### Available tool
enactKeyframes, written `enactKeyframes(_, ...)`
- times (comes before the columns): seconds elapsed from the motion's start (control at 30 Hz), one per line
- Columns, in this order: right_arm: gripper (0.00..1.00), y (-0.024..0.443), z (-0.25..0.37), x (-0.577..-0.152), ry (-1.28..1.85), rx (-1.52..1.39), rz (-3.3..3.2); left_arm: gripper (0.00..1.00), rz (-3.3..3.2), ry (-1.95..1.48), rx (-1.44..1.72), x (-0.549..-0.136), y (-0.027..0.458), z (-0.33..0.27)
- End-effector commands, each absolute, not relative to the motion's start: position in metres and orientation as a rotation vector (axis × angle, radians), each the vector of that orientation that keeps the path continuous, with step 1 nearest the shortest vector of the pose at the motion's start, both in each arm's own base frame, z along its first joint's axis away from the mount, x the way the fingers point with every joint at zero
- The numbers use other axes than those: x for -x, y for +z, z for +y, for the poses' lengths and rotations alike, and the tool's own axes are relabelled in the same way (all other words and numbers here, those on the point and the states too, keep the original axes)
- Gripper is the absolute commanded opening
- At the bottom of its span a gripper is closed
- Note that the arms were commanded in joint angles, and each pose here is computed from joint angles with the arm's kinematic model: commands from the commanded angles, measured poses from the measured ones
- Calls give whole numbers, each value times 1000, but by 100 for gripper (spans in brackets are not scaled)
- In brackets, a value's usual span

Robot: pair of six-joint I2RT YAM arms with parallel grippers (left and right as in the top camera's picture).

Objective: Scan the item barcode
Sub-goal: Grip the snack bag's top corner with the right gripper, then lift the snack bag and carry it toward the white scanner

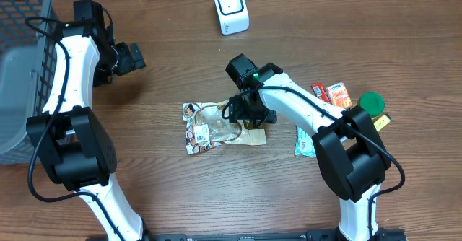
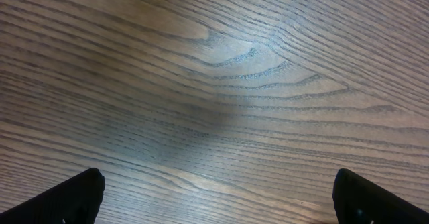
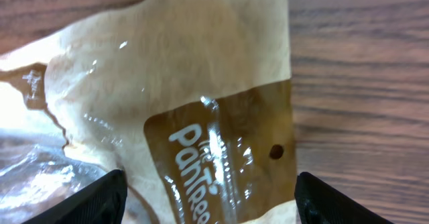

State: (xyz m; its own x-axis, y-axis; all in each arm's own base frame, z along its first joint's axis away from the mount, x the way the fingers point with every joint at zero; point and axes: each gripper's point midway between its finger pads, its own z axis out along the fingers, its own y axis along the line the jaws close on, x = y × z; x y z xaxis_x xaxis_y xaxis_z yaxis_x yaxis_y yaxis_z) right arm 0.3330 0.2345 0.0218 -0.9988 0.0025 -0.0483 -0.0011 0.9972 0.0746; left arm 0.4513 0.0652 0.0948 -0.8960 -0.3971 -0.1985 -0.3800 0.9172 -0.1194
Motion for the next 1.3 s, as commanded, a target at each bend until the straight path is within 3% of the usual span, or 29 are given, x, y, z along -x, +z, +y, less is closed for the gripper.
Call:
enactKeyframes(0.0, 81, 21, 231, -341, 43, -10, 3051, 100, 2802, -109, 552, -457, 119, 66)
enactKeyframes(0.2, 80, 6, 237, -319, 61, 36, 3105, 100, 2802, -109, 553, -457, 119, 66)
enactKeyframes(0.47, 61, -7, 243, -306, 58, 87, 3109, 100, 2802, -109, 553, -457, 119, 66)
enactKeyframes(0.6, 33, 5, 243, -313, 101, 53, 3119, 100, 2802, -109, 552, -457, 119, 66)
enactKeyframes(0.67, 9, 21, 242, -322, 132, 70, 3106, 100, 2802, -109, 553, -457, 119, 66)
enactKeyframes(0.7, 4, 30, 241, -328, 142, 73, 3092, 100, 2802, -109, 553, -457, 119, 66)
enactKeyframes(0.87, 4, 89, 236, -351, 243, 57, 2974, 100, 2802, -109, 552, -457, 119, 66)
enactKeyframes(1.07, 4, 156, 237, -350, 373, 104, 2820, 100, 2802, -109, 553, -457, 119, 66)
enactKeyframes(1.27, 4, 172, 236, -348, 398, 104, 2781, 100, 2802, -109, 552, -457, 119, 66)
